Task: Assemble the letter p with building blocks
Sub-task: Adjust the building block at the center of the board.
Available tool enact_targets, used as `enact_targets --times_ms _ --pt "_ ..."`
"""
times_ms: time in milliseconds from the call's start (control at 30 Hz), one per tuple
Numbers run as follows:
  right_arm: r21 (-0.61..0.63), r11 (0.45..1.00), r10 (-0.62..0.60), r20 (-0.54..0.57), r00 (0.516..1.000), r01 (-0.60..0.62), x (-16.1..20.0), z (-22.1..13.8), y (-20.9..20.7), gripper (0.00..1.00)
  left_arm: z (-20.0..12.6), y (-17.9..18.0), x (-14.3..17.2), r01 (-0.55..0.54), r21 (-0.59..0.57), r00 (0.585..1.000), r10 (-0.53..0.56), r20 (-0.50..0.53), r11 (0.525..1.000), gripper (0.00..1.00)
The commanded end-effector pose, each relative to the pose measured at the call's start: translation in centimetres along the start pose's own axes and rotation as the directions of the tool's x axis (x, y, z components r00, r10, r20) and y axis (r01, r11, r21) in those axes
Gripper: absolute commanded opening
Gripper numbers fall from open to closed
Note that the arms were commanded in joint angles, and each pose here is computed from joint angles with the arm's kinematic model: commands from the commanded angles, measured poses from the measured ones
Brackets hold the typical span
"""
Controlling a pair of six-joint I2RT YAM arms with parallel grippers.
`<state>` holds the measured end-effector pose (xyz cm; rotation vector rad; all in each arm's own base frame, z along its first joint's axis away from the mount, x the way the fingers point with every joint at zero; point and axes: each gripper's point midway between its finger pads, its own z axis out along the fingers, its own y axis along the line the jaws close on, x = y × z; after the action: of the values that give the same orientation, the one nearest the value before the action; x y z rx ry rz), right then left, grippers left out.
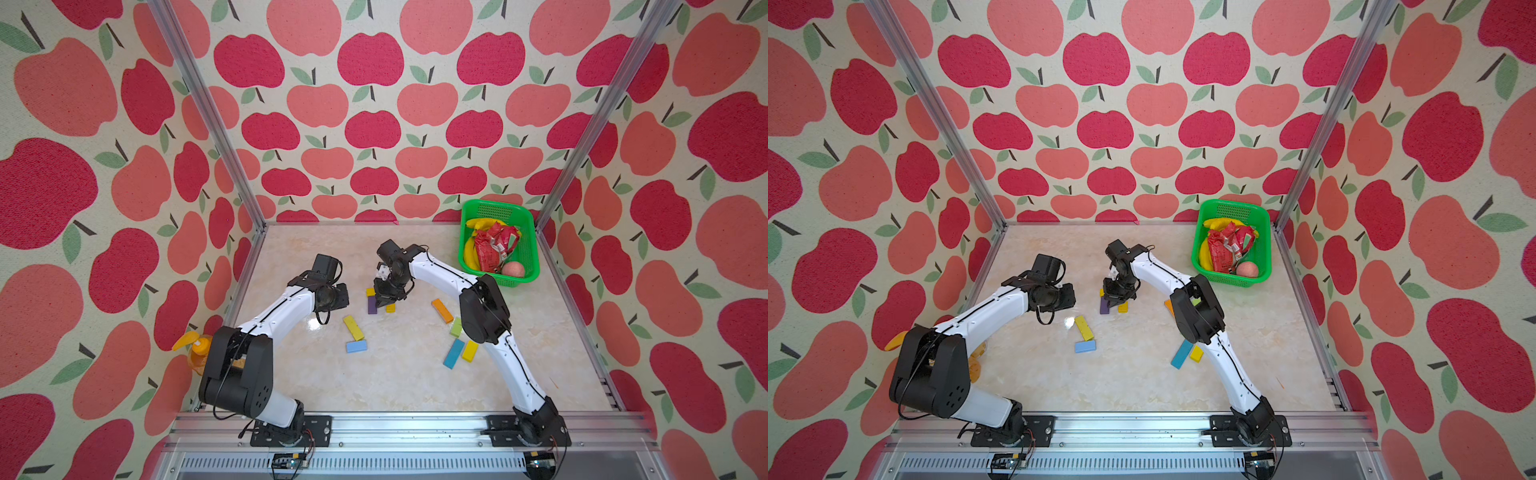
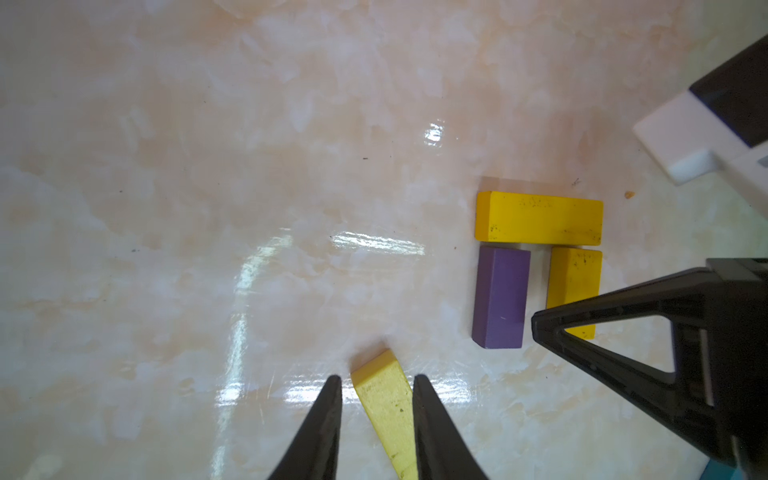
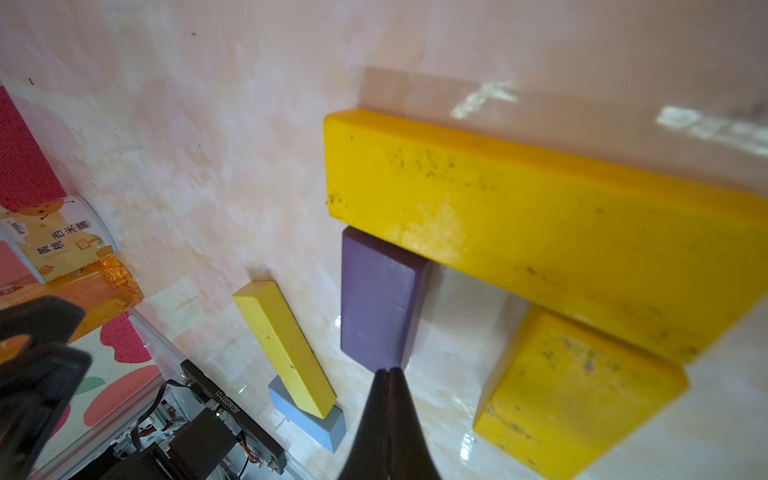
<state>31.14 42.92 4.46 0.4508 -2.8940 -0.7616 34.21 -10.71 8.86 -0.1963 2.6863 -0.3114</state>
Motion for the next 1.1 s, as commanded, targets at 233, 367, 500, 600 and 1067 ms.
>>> enact_targets --times_ms 233,367,500,600,1067 --pt "0.081 0.994 0.074 -0.061 0.995 -0.069 1.2 1.2 -1.7 0.00 -0.7 0.0 0.3 -0.018 0.014 1.000 0.018 0.003 1.000 0.32" --pt "0.086 0.993 0.082 -0.056 0.995 -0.077 1.3 1.3 -1.4 0.00 -1.2 0.1 0.3 -0.018 0.019 1.000 0.018 0.019 1.000 0.32" --pt "0.089 0.993 0.087 -0.060 0.994 -0.081 1.1 1.9 -1.0 0.00 -1.2 -0.1 0.7 -0.021 0.034 1.000 0.021 0.012 0.999 0.32" --pt "0.096 0.992 0.087 -0.068 0.994 -0.081 1.3 2.5 -0.7 0.01 -1.2 -0.2 1.1 -0.023 0.046 1.000 0.022 0.006 0.999 0.32" --pt "0.136 0.984 0.120 -0.032 0.992 -0.115 0.5 1.4 -2.0 0.02 -0.2 -0.6 1.5 -0.033 0.087 0.999 0.035 -0.024 0.996 0.32"
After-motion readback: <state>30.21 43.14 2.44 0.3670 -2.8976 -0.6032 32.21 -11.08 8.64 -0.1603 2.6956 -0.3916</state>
